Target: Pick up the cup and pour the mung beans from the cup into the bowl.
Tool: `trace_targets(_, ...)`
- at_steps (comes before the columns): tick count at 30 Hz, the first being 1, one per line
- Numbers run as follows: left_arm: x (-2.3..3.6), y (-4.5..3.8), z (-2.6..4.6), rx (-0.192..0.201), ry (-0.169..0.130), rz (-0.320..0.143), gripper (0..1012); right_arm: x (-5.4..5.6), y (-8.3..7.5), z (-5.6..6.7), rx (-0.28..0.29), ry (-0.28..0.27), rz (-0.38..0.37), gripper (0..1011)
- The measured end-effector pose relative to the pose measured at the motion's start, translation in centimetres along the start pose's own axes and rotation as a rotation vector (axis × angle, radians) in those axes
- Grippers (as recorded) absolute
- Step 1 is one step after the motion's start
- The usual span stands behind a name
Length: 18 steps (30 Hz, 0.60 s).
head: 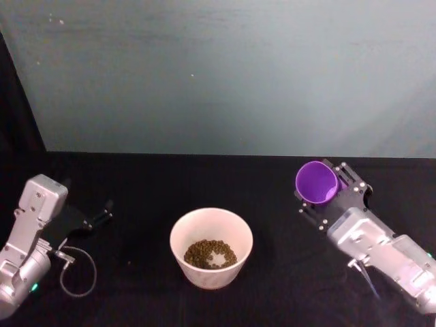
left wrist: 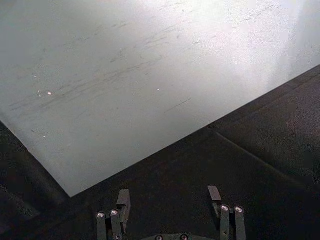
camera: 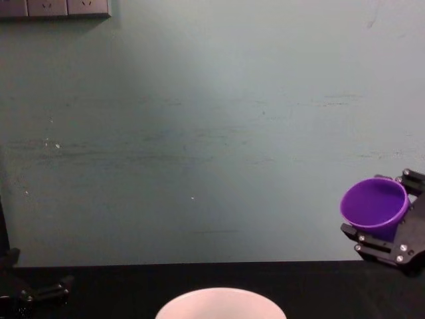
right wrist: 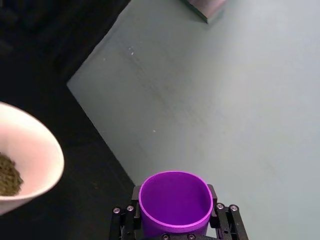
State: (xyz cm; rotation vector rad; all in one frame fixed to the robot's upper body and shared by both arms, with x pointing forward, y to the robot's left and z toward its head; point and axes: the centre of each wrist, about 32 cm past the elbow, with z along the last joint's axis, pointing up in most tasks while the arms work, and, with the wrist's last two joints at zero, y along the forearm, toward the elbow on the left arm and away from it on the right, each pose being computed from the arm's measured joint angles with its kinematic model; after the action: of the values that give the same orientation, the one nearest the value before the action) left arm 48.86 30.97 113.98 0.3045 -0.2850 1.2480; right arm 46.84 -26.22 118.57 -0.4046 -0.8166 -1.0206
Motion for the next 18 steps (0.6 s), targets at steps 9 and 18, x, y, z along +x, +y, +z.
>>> trace_targets(9,0.00,0.00,0.00,0.000,0.000,0.000,1000,-0.9,0.0,-1.5,0.013,0.208,0.006,739)
trace_targets(18,0.00,0.00,0.00,0.000,0.000,0.000,1000,-1.9,-0.1,-2.8,0.019,0.366,-0.008,739)
